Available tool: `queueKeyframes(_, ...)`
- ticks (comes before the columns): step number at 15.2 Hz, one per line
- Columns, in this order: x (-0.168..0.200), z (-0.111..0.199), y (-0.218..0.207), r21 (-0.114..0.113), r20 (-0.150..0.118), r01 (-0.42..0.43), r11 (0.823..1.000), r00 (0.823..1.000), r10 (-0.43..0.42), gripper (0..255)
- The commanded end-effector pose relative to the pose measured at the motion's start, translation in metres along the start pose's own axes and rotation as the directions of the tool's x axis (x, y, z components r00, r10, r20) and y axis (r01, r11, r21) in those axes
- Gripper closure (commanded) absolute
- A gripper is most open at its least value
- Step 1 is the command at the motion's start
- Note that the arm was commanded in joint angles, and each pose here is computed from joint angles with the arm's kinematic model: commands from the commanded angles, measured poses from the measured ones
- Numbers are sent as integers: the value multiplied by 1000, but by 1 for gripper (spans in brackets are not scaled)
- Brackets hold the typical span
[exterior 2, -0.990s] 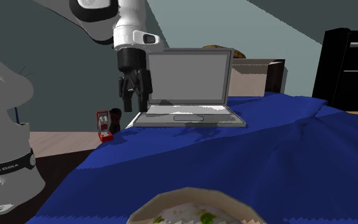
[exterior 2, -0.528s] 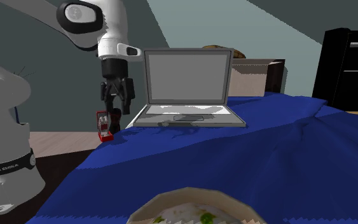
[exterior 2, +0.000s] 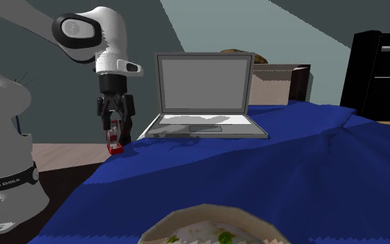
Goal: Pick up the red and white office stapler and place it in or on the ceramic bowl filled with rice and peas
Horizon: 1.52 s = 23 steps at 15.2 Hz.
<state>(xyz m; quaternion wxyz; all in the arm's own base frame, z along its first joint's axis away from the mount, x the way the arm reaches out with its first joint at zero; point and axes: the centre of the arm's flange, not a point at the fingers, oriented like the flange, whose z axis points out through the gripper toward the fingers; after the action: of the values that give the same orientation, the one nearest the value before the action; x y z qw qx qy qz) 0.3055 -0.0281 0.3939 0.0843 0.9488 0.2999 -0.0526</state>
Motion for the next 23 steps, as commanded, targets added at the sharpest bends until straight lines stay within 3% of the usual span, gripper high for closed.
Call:
queueKeyframes(1,1,11,-1,0,0,1,1000,1000,-1,0)
queueKeyframes(3,1,24,-1,0,0,1,1000,1000,-1,0)
queueKeyframes(11,1,24,-1,0,0,1,1000,1000,-1,0)
queueKeyframes(12,1,24,-1,0,0,1,1000,1000,-1,255)
queueKeyframes(21,1,24,-1,0,0,1,1000,1000,-1,255)
queueKeyframes(22,1,24,-1,0,0,1,1000,1000,-1,0)
queueKeyframes(23,6,16,-7,7,-16,139,990,990,-139,0)
